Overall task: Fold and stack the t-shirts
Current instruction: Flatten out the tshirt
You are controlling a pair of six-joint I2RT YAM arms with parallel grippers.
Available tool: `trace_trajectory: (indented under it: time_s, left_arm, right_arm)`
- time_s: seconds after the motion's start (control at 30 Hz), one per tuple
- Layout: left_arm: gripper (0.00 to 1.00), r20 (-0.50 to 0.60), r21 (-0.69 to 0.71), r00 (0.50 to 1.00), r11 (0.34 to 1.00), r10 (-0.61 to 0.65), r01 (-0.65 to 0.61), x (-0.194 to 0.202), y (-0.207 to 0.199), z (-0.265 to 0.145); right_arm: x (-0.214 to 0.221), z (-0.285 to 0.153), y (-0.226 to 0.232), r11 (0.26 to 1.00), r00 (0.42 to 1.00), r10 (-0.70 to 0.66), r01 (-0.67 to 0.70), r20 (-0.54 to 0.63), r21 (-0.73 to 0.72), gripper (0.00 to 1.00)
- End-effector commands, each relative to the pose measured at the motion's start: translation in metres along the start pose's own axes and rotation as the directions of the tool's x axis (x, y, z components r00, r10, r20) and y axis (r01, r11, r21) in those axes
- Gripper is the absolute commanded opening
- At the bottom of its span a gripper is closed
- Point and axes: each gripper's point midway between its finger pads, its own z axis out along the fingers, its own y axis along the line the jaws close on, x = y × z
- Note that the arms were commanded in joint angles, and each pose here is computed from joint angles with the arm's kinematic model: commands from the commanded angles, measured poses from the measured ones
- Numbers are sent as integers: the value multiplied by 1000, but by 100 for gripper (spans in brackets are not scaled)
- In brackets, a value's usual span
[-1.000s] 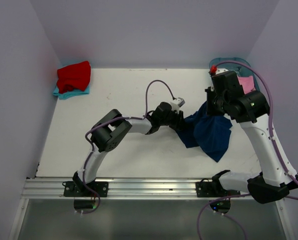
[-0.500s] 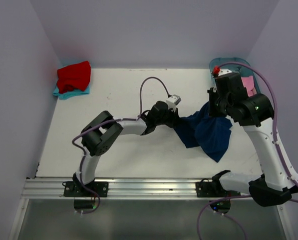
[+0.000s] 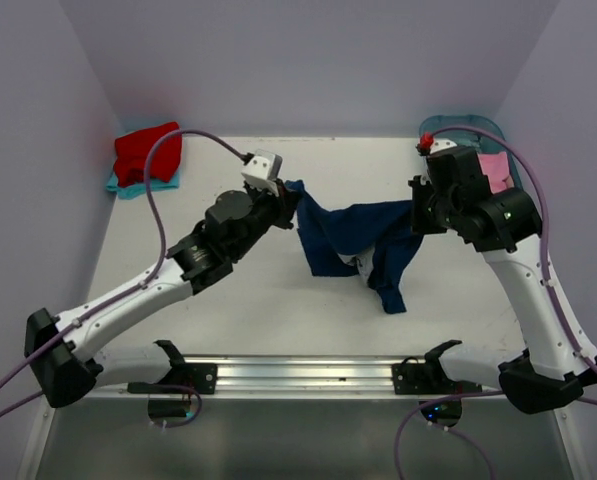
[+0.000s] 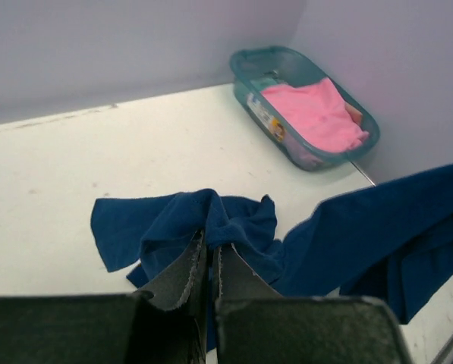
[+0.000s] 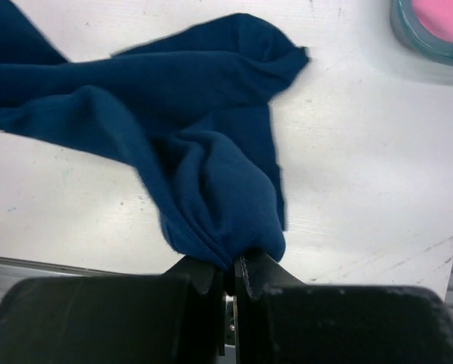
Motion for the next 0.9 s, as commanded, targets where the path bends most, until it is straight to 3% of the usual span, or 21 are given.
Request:
trace_trajectory:
  time_s: [0.0,0.23,0.37,0.47,0.63,0.87]
  left_arm:
    - [0,-9,-248,997,966,75,-75,-24,48,-44]
    - [0,155,-468,987,883,51,28,-109,92,-162]
    - [0,125,-526,992,849,23,47,-112,107,-204]
    - [0,125,-548,992,834,-3,72,-109,113,-222]
    - [0,103,-592,995,804,5,57,-108,122,-232]
    - [0,20,-626,999,780,46,-24,-96,123,-209]
  right_arm:
    - [-12,5,16,997,999,-19,22,34,-78,0]
    - [-22,19,43,979,998,-41,47,37,-197,0]
    - [-18,36,70,949,998,-56,52,-7,-312,0]
    - [-5,60,81,938,996,-58,33,-61,-345,0]
    - [36,121,73,971,977,-54,4,-205,-238,0]
    - [76,196,68,990,936,-63,16,-347,-138,0]
